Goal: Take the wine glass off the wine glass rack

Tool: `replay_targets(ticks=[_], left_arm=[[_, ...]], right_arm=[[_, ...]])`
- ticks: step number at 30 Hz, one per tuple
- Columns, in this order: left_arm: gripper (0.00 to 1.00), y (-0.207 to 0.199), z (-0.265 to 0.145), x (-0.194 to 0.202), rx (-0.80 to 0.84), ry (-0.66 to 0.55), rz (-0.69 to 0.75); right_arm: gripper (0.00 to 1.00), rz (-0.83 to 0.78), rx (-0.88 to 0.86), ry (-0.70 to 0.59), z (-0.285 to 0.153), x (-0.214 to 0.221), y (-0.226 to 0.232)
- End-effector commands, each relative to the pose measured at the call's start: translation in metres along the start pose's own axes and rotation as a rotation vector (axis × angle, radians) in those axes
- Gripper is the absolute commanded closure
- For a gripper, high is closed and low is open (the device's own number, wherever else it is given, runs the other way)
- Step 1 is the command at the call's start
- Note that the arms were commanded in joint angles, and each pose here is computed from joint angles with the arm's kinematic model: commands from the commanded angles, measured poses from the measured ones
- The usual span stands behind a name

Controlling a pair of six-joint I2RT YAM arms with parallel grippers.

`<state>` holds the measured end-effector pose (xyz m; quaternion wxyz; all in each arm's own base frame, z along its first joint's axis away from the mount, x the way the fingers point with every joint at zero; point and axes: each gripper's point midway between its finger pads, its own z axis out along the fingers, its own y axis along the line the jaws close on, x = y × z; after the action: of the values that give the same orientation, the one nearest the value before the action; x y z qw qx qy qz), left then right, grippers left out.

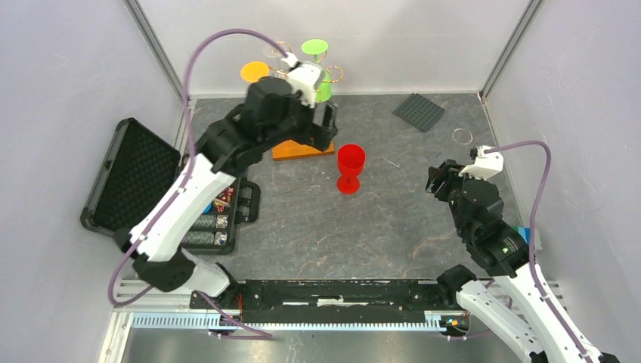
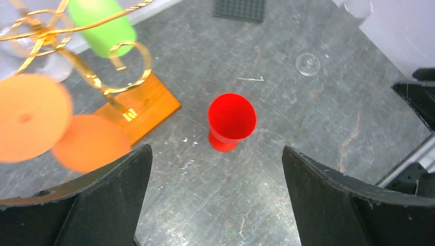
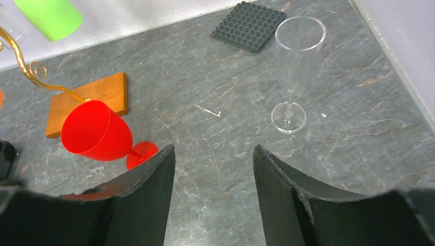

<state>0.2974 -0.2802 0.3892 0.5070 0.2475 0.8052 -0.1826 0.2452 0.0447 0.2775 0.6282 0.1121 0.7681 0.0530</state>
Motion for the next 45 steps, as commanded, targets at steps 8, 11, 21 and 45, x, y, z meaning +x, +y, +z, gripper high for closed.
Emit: replay_targets(ticks=[8, 11, 21, 45], left_arm=[[0.01, 0.109, -0.034, -0.029, -0.109, -0.275, -0.447], [0.06, 0.137, -0.033, -0.022, -0.13, -0.293, -0.56], [0.27, 0.169, -0.007, -0.006, -0.062, -0.298, -0.753], [0.61, 0.182, 0.008, 0.025, -0.108, -0.246, -0.781]], right_arm=[[0.38, 0.084, -0.103, 0.038, 0.013, 0.018, 0.028], [0.38, 0.084, -0.108, 0.044, 0.015, 0.022, 0.029], [0.38, 0.082, -0.103, 0.043, 0.016, 0.025, 0.027], [0.38, 0.1, -0.105, 0.029, 0.014, 0.022, 0.027]])
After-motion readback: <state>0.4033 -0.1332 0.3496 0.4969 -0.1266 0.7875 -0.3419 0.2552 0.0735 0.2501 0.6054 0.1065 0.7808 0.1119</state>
